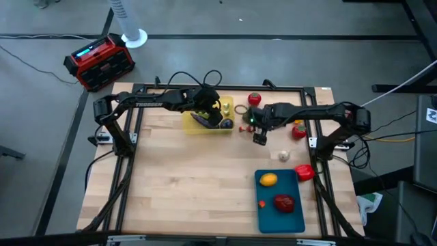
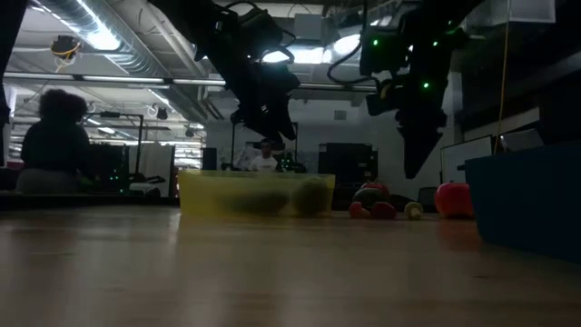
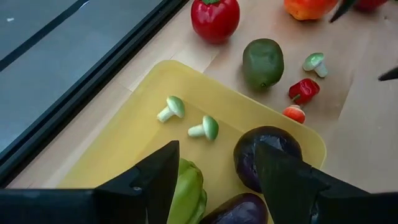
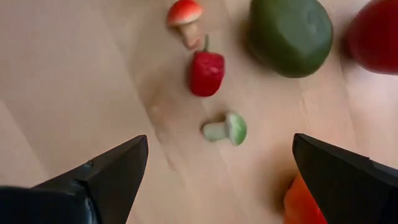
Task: Sort produce into baskets
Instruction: Put the green mushroom into the yellow bin
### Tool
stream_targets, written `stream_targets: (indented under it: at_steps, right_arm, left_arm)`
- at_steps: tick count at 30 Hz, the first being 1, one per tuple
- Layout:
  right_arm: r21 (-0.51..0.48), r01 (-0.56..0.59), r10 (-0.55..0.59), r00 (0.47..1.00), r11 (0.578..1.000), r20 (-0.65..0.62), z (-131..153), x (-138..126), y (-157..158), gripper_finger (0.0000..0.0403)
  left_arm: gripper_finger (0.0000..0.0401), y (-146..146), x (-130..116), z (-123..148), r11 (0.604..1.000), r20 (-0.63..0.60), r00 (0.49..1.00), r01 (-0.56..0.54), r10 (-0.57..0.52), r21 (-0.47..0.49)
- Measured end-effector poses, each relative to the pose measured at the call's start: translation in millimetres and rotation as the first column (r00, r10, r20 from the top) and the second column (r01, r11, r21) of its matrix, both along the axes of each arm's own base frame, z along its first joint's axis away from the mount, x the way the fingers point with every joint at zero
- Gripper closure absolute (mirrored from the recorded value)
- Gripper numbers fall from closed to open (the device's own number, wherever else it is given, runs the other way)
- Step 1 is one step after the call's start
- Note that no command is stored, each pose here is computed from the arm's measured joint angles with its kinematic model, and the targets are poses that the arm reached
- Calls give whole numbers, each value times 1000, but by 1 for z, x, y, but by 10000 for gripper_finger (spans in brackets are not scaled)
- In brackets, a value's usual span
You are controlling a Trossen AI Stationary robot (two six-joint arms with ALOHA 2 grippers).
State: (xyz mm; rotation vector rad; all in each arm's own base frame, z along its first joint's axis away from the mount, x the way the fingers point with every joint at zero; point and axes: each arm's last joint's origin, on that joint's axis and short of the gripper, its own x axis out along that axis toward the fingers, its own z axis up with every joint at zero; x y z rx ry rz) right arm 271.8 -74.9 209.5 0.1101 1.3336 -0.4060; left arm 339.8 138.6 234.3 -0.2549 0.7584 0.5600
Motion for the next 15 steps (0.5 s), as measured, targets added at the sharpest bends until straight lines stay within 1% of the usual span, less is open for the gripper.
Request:
stream_targets:
  at_steps: [3, 7, 12, 15]
  right_arm:
    - [31, 46, -47, 999, 998, 20, -2, -4, -14, 8]
    - [33, 97, -98, 994, 995, 41, -1, -7, -29, 12]
    - [35, 143, -144, 989, 989, 36, -3, -11, -41, 44]
    - [60, 152, -153, 988, 986, 13, -10, -10, -44, 68]
  left_arm:
    - [198, 0, 0, 0, 1000, 0, 1000, 0, 0, 0]
    - [198, 0, 0, 0, 1000, 0, 1000, 0, 0, 0]
    - [196, 0, 0, 0, 1000, 0, 1000, -1, 1, -1]
    - [196, 0, 0, 0, 1000, 0, 1000, 0, 0, 0]
